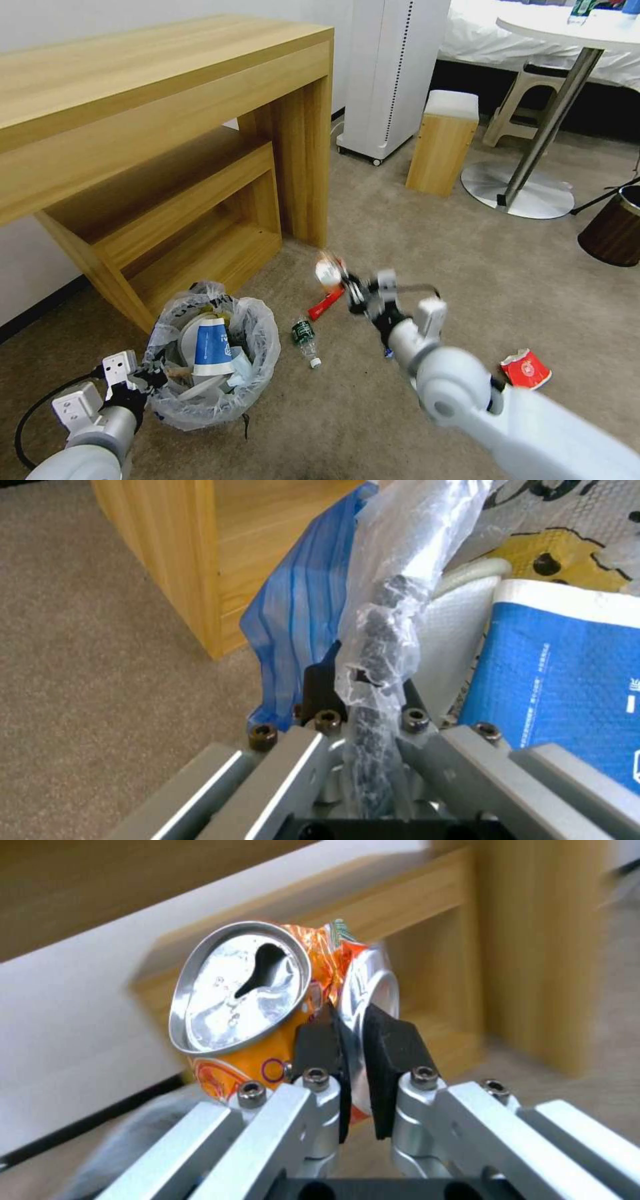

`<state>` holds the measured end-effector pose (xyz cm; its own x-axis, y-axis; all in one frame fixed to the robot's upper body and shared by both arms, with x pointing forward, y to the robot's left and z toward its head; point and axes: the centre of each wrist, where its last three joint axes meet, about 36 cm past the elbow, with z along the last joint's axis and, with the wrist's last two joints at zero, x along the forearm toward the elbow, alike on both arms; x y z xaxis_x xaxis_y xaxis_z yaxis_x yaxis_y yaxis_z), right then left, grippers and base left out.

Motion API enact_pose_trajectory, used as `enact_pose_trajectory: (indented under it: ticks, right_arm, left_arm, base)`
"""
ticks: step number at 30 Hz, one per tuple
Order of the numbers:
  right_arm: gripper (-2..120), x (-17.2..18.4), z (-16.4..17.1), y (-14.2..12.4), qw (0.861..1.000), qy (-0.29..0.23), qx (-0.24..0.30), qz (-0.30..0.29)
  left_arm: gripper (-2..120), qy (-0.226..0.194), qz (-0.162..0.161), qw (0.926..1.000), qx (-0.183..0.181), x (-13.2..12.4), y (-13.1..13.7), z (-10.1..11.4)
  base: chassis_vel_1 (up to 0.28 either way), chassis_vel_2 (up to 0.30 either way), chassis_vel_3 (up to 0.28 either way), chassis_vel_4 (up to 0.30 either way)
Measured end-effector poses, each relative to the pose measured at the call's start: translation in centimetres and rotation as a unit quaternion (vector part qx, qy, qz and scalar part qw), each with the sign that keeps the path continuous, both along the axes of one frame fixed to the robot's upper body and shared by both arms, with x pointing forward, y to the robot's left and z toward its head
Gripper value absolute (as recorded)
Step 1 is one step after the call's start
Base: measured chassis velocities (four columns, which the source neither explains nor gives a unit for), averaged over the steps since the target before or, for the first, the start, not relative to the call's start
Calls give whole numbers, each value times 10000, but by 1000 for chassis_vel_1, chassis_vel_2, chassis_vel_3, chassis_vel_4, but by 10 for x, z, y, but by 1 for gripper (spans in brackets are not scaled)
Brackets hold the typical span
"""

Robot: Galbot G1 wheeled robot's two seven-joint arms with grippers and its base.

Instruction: Pick up the trash bin and place the garbage on the floor into it.

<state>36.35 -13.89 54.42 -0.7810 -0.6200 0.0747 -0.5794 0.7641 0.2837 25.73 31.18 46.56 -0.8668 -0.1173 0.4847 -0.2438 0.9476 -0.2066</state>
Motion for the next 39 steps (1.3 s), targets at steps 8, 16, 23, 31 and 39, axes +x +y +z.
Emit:
enact_pose_trajectory:
  ticks: [8, 16, 23, 31, 39]
  right_arm:
    - [6, 0, -27, 55, 9934, 695, -601, 692]
    - [6, 6, -47, 105, 9832, 1028, -1044, 1087]
    - [6, -8, -42, 137, 9775, 1020, -1103, 1478]
    - [6, -9, -59, 150, 9715, 1220, -1444, 1428]
    - [6, -12, -76, 182, 9611, 1569, -1894, 1258]
  left_arm:
    - [0, -23, -10, 10000, -16, -3, -4, 6]
    - [0, -42, 68, 10000, -39, -8, -6, 8]
    - [0, -70, 122, 9999, -56, -8, -6, 9]
    - [0, -73, 135, 9999, -58, -8, -6, 8]
    - [0, -44, 135, 9999, -51, -10, -5, 6]
  base:
    - [0, 0, 0, 0]
    - [0, 0, 0, 0]
    - [0, 0, 0, 0]
    - [0, 0, 0, 0]
    - [0, 0, 0, 0]
